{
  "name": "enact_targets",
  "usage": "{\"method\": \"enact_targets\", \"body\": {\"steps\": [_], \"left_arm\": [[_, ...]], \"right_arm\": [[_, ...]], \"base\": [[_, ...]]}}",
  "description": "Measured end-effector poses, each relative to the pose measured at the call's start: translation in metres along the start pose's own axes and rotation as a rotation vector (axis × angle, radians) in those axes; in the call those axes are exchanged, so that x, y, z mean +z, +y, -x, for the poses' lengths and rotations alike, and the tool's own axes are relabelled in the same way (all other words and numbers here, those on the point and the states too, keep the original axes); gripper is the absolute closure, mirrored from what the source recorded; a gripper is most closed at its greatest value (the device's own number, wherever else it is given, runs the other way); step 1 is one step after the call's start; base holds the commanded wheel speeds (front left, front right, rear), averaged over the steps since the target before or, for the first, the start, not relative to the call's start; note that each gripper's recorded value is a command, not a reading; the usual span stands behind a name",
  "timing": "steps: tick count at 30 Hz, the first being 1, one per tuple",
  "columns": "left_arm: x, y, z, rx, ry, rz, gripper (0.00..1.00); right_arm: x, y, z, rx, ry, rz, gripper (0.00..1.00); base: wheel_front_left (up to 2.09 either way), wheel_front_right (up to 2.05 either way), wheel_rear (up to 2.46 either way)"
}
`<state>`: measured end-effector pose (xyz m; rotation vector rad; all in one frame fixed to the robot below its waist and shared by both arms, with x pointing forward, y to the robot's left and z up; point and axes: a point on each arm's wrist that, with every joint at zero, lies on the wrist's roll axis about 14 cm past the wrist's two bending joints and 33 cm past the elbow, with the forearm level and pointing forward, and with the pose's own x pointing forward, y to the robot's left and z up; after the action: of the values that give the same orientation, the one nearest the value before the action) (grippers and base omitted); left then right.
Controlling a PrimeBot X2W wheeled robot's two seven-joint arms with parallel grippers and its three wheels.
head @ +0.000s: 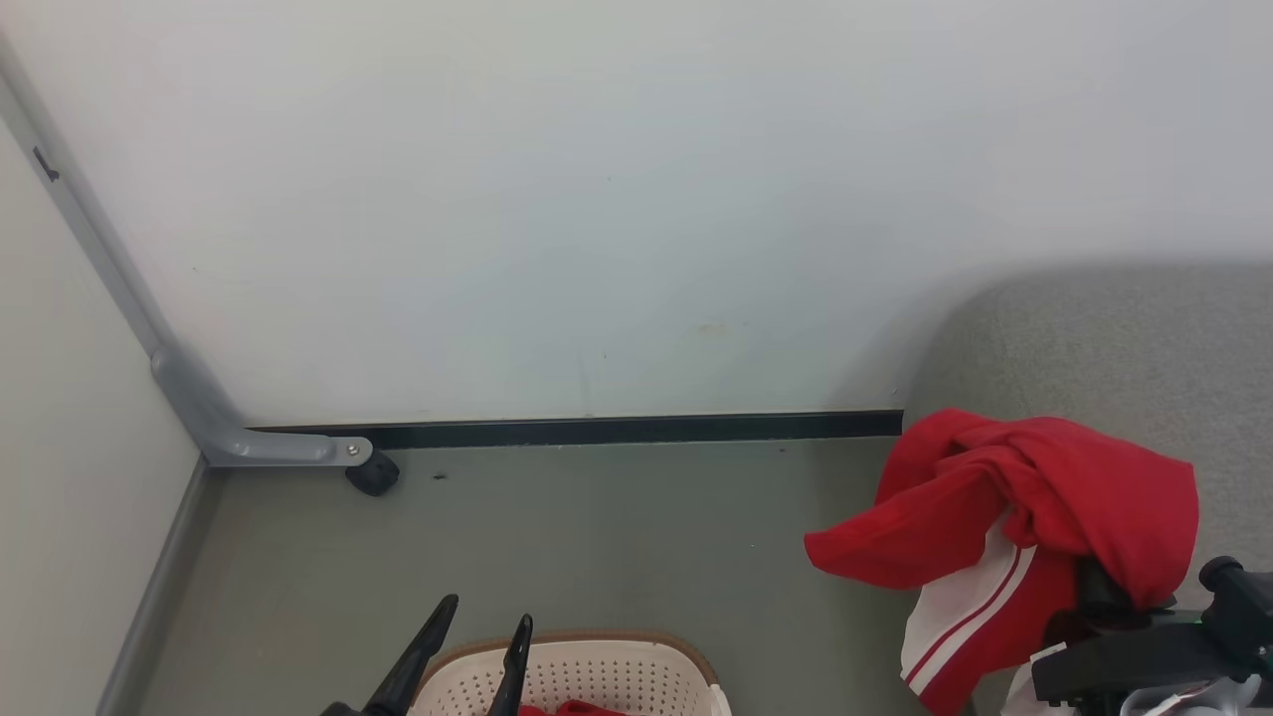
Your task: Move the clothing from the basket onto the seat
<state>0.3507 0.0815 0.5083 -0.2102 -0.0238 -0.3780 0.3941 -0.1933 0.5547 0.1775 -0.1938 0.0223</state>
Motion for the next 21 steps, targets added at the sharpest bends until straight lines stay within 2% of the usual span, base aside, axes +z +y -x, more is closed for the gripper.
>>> {"method": "enact_targets", "body": {"steps": [8,21], "left_arm": [[0.011,-0.014,-0.006,-0.059,-0.038,0.001,0.00],[0.008,-0.053,-0.032,-0.211,-0.040,0.017,0.00]], "right_arm": [[0.011,-0.008,0.001,-0.024,-0.035,0.010,1.00],[0.031,-0.054,0.026,-0.175,-0.081,0.068,1.00]], "base": [[0.00,0.00,0.00],[0.00,0.00,0.00]]}}
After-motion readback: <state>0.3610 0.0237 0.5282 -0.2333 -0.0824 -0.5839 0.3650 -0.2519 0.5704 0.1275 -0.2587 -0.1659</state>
